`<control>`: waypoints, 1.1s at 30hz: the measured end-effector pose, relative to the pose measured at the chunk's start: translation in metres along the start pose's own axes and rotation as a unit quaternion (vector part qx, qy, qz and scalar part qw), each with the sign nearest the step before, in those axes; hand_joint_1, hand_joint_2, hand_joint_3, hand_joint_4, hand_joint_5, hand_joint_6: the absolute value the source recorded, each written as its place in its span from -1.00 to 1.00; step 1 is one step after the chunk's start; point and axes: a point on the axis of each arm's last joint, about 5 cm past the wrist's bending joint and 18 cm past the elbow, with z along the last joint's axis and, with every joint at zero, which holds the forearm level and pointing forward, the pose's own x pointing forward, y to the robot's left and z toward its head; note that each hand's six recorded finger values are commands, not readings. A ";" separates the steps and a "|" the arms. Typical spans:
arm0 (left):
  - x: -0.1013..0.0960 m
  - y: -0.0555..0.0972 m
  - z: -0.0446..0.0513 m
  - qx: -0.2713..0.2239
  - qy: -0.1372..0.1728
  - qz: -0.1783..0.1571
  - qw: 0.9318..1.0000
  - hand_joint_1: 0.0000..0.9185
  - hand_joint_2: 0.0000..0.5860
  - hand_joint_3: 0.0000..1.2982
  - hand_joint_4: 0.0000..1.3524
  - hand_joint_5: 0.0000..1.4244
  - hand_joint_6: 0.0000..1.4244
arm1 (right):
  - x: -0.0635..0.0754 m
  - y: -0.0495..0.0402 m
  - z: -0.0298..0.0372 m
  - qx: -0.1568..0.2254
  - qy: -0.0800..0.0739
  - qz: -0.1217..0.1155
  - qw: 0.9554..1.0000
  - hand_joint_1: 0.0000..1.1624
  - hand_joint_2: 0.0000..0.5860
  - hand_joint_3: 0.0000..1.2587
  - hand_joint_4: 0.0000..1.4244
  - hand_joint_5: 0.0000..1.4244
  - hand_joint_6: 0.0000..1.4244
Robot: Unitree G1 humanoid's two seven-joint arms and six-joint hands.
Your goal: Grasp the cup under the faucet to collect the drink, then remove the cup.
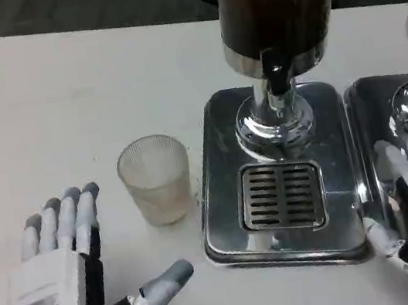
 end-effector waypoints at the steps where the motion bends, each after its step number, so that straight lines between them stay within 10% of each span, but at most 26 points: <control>1: 0.000 0.000 0.0000 0.000 0.000 0.000 1.000 -1.00 -0.89 -1.00 -1.00 -1.00 -1.00 | 0.000 0.0001 0.0003 0.001 0.001 0.000 1.000 -0.81 0.62 -0.89 -1.00 -1.00 -1.00; 24: 0.013 0.005 -0.0048 -0.065 0.009 0.024 0.998 -1.00 -0.91 -1.00 -1.00 -1.00 -1.00 | 0.010 -0.0001 0.0064 0.012 -0.005 -0.008 1.000 -0.68 0.70 -0.91 -1.00 -1.00 -1.00; 33: 0.032 0.008 -0.0150 -0.117 0.004 0.035 0.993 -1.00 -0.98 -1.00 -1.00 -1.00 -1.00 | -0.002 0.0018 0.0093 0.007 0.016 0.004 1.000 -0.65 0.70 -0.91 -1.00 -1.00 -1.00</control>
